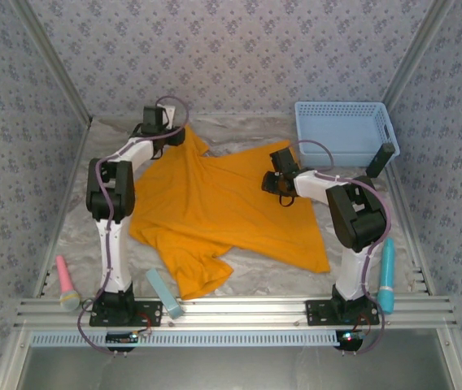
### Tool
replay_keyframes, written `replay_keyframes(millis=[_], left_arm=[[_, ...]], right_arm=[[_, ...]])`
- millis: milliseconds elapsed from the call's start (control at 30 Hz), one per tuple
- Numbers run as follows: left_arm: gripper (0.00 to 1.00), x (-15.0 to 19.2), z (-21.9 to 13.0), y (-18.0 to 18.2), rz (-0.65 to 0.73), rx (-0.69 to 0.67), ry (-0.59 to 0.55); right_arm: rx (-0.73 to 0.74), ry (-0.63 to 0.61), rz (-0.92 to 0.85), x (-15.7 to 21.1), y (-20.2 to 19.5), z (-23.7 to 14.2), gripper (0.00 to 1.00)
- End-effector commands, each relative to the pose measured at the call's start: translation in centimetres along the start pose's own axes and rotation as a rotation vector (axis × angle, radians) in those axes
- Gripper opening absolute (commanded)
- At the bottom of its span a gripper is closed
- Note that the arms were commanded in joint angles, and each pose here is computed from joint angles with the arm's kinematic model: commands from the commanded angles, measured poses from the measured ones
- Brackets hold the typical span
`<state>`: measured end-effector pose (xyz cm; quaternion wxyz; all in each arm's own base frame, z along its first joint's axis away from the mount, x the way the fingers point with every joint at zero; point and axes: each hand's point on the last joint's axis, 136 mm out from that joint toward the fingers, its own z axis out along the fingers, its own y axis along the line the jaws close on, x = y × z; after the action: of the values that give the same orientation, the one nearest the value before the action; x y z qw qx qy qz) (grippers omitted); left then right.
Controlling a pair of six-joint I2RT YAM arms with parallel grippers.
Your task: Fold the inside-out t-shirt
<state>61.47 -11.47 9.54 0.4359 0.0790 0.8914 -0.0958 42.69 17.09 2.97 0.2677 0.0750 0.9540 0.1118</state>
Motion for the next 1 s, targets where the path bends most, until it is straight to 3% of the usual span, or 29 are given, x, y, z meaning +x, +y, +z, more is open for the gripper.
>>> replay_keyframes(millis=[0, 67, 200, 333, 500, 600, 667, 733, 800, 967], left_arm=[[0.59, -3.4, -0.9, -2.4, -0.081, 0.102, -0.069], [0.67, -3.4, -0.2, -1.4, -0.116, 0.057, -0.014], [0.73, -3.8, 1.7, -1.2, -0.133, 0.056, 0.056], [0.73, -2.7, 4.1, -1.0, -0.162, 0.042, 0.131], [0.69, -0.8, 5.3, -3.8, -0.1, 0.115, 0.201], [0.57, 0.5, 5.7, -3.2, -0.086, 0.049, 0.235], [0.33, 0.9, 5.7, -2.7, -0.09, 0.041, 0.247], [0.0, 0.3, 5.1, -2.4, -0.099, 0.05, 0.241], [0.0, -2.0, 3.4, -1.8, -0.108, 0.054, 0.202], [0.0, -10.9, -5.7, -0.1, -0.01, -0.168, -0.025]], right_arm=[[0.046, 0.045, -0.028, 1.5, -1.0, -0.2, 0.45], [0.045, 0.044, -0.032, 1.4, -1.0, -0.3, 0.44], [0.037, 0.048, -0.04, 1.5, -0.8, -0.4, 0.45], [0.036, 0.052, -0.047, 1.4, -0.8, -0.4, 0.45], [0.038, 0.049, -0.059, 1.1, -0.8, -0.6, 0.45], [0.04, 0.048, -0.061, 1.0, -1.0, -0.7, 0.45], [0.039, 0.047, -0.057, 0.9, -1.1, -0.7, 0.45], [0.034, 0.047, -0.057, 0.9, -1.0, -0.8, 0.45], [0.03, 0.045, -0.057, 0.9, -0.9, -0.8, 0.45], [0.023, 0.039, -0.061, 1.0, -0.8, -1.1, 0.45]])
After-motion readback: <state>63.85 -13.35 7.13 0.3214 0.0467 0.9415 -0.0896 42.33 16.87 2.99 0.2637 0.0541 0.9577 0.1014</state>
